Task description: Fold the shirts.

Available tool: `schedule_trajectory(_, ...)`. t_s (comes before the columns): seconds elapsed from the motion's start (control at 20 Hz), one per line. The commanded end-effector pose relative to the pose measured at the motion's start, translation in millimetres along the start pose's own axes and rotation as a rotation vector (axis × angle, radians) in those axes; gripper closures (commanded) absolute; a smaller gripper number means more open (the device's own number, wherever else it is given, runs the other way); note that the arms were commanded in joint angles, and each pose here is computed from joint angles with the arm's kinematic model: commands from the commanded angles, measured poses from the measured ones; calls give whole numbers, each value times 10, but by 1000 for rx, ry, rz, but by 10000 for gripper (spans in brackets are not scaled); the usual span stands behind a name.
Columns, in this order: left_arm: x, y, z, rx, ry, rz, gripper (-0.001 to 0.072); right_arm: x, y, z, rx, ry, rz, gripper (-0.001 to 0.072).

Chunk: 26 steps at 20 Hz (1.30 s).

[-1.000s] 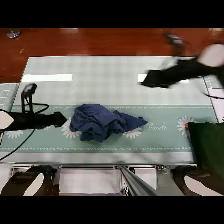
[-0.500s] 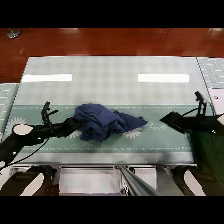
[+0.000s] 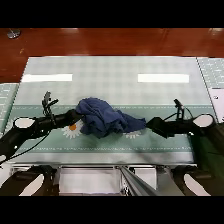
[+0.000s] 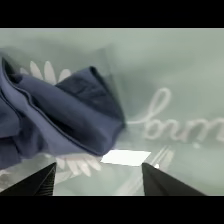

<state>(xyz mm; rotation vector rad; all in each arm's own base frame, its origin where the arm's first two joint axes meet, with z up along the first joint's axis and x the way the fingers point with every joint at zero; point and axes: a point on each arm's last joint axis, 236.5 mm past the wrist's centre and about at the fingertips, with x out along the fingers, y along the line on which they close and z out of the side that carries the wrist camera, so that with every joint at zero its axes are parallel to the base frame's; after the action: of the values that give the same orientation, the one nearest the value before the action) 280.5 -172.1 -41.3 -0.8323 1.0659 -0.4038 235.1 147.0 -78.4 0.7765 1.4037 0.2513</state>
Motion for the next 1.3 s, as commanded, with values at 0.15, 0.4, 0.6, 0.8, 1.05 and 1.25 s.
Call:
schedule_trajectory(0.15,-4,-73,-1,19,10,-19,682,489,376,36,-31,100,27,150)
schedule_trajectory(0.4,-116,-349,203,128,-2,-70,683,325,885,603,-186,31,74,683)
schedule_trajectory(0.6,-749,-1107,1069,253,-176,-180,683,-811,1765,1441,-418,-197,84,683)
schedule_trajectory(0.8,-1767,-1892,1749,464,-412,-167,683,-2567,2584,1666,-663,-560,8,683)
schedule_trajectory(1.05,-3179,-2463,1955,667,-748,69,683,-4184,2906,863,-838,-950,-67,683)
schedule_trajectory(1.25,-4051,-2866,1542,824,-987,221,683,-4717,2747,89,-887,-1070,-93,683)
